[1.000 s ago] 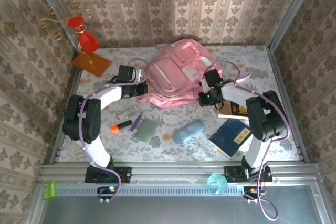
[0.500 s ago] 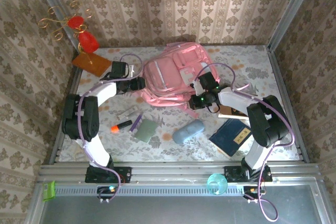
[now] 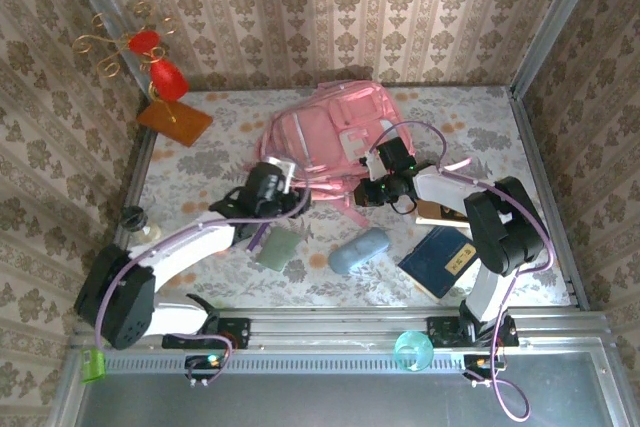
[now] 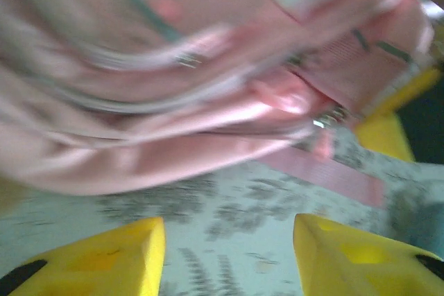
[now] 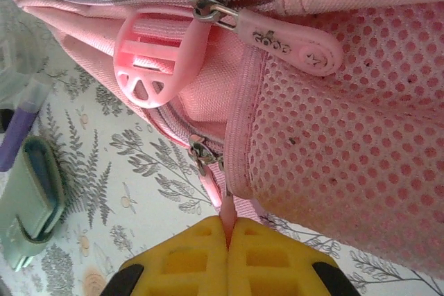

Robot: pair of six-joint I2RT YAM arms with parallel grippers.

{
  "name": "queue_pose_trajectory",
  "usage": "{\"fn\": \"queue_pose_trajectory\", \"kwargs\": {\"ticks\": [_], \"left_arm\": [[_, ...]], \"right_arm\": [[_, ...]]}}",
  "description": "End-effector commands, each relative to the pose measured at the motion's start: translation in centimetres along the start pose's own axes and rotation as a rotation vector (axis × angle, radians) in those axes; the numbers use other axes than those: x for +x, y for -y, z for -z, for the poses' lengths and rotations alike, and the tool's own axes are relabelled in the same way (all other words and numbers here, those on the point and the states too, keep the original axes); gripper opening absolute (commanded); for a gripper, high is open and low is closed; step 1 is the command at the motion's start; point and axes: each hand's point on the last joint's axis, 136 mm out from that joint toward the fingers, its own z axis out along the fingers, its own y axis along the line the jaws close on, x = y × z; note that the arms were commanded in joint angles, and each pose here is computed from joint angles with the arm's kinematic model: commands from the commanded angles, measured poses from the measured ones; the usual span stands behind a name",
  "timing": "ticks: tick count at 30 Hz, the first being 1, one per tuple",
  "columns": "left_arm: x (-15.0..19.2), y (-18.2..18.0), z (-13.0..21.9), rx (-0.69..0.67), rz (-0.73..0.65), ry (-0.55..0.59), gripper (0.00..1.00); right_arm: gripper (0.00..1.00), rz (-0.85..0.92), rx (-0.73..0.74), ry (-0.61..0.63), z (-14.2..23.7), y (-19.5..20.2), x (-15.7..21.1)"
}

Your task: Pack the student bag

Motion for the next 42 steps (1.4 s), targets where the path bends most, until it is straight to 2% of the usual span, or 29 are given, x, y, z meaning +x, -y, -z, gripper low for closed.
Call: {"fn": "queue_pose_trajectory", "kwargs": {"ticks": [1, 6, 12, 21, 29, 36, 42], "left_arm": [[0.4, 3.9, -2.5, 0.099, -0.039, -0.015, 0.47], [1.4, 6.9, -5.6, 0.129, -0.091, -0.076, 0.44], [2.2, 7.3, -8.0, 0.131, -0.072, -0.095, 0.4], [2.8, 5.3, -10.0, 0.009, -0.06, -0.106, 0.38], [1.9, 5.0, -11.1, -0.038, -0.085, -0.101, 0.44], [1.2, 4.3, -11.1, -0.094, -0.097, -0.09, 0.3], [0.7, 4.5, -10.7, -0.086, -0.112, -0.077, 0.22]], "right_arm": [[0.0, -0.015, -0.103, 0.017, 0.2, -1.9, -1.0], [0.0, -0.049, -0.142, 0.016, 0.3, -2.5, -1.3], [0.0, -0.087, -0.179, 0.011, 0.0, -2.7, -1.4], [0.0, -0.102, -0.205, 0.021, 0.4, -2.8, -1.7], [0.0, -0.105, -0.213, 0.016, 0.4, -2.8, -1.6], [0.0, -0.104, -0.21, 0.012, 0.6, -2.6, -1.4], [0.0, -0.102, -0.18, 0.009, 0.8, -1.9, -1.3]]}}
